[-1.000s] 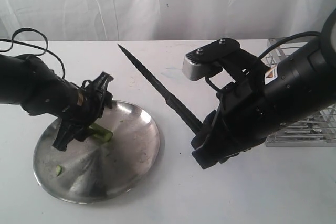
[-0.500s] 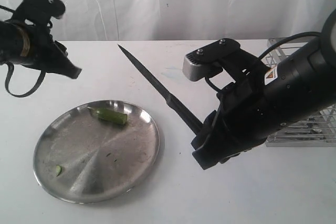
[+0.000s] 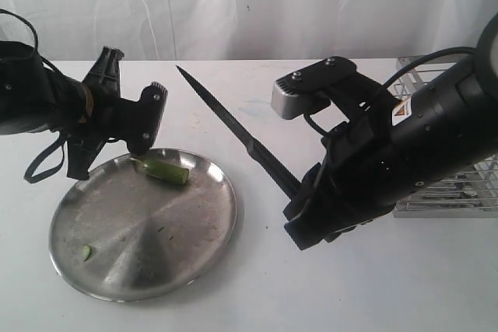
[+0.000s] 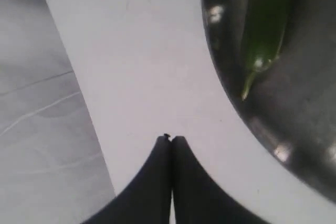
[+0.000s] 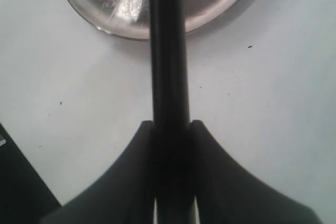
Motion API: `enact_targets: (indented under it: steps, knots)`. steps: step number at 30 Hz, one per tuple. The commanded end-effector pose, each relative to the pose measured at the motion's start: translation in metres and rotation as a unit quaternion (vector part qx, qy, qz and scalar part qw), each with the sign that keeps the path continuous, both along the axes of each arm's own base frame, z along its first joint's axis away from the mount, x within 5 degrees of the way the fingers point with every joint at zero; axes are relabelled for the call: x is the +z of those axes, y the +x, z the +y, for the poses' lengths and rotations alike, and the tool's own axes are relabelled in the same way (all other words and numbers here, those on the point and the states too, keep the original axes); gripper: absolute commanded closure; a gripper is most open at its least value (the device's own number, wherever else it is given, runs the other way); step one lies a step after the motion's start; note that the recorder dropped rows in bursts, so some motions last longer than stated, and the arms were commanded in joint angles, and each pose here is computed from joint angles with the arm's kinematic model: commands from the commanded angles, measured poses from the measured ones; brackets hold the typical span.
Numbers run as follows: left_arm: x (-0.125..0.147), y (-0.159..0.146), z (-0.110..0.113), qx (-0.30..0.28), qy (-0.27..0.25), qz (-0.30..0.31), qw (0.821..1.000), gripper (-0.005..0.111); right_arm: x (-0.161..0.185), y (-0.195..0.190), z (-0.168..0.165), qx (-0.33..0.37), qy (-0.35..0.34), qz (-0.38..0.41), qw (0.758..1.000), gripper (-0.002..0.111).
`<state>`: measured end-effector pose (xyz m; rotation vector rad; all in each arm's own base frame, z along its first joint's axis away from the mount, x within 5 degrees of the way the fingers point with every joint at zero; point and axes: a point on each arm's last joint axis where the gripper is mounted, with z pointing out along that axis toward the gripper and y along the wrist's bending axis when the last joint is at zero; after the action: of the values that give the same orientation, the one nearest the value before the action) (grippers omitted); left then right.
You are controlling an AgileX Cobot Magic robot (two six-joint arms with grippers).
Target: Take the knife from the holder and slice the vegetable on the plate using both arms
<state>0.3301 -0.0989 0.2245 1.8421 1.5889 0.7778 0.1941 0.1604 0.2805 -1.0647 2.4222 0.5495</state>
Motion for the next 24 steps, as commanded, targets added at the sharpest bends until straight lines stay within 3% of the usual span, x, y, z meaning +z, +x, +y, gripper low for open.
enact_targets:
  steps: [1,4,9,12,13,15,18,21,24]
  knots:
    - [0.012,-0.004,-0.005,0.090,-0.150,-0.001,0.985,0.107,0.001,-0.001,-0.002,-0.005,0.003,0.000,1.000,0.108]
    - [0.008,-0.003,-0.003,0.115,-0.157,0.010,0.981,0.107,0.001,-0.001,-0.002,-0.005,0.002,-0.001,1.000,0.108]
    - [-0.002,-0.007,0.005,0.174,-0.105,0.077,0.976,0.107,0.001,0.000,-0.002,-0.005,0.003,-0.003,1.000,0.108]
    - [-0.009,-0.020,-0.008,0.131,-0.099,0.230,0.959,0.107,0.001,0.000,-0.002,-0.005,0.003,-0.003,1.000,0.108]
    - [-0.008,-0.027,-0.018,0.091,-0.118,0.302,0.941,0.107,0.001,0.000,-0.002,-0.005,0.003,-0.003,1.000,0.108]
    - [-0.001,-0.032,-0.035,0.031,-0.158,0.380,0.911,0.107,0.001,0.000,-0.002,-0.005,0.003,-0.003,1.000,0.108]
    - [0.010,-0.025,-0.042,0.046,-0.187,0.390,0.901,0.107,0.001,0.000,-0.002,-0.005,0.003,-0.003,1.000,0.108]
    - [0.015,-0.012,-0.039,0.045,-0.172,0.342,0.923,0.107,0.001,0.000,-0.002,-0.005,0.003,-0.003,1.000,0.108]
    - [0.012,-0.004,-0.038,-0.029,-0.119,0.297,0.947,0.104,0.001,-0.001,-0.002,-0.005,0.002,-0.002,1.000,0.108]
